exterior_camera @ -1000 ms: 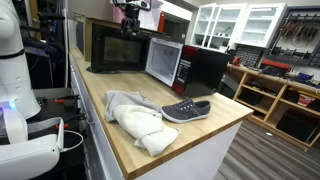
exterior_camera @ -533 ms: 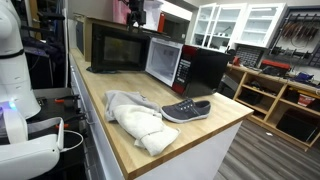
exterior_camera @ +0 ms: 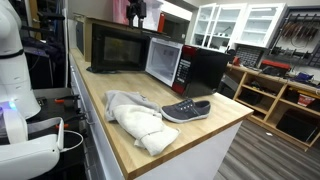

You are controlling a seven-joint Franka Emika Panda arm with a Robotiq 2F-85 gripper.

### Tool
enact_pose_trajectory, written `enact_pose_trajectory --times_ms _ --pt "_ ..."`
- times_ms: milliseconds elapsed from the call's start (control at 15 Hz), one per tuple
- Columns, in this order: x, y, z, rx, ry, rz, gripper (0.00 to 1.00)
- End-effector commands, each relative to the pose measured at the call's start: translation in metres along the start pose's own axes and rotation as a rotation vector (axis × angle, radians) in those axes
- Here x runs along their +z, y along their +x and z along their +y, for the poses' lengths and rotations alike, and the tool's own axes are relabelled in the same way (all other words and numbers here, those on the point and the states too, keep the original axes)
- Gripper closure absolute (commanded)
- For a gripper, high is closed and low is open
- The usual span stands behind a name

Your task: Open the door of the microwave

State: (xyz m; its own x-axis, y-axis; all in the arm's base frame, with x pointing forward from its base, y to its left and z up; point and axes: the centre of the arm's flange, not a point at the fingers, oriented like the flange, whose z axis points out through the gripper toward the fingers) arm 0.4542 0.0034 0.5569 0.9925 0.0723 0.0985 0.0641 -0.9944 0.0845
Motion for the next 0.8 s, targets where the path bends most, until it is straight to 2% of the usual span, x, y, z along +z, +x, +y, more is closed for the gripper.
enact_pose_trajectory --times_ms 0,333,467,533,733 --pt "-0.004 -0.009 -0.007 -0.024 0.056 0.011 0.0" --pt "0.003 -0.019 -0.022 -0.046 0.147 -0.011 0.0" --pt "0.004 -0.018 -0.028 -0.008 0.18 -0.063 0.0" --pt "0.008 -0.01 -0.024 -0.015 0.148 -0.033 0.0" --pt "0.009 -0.012 -0.027 -0.014 0.164 -0.051 0.0"
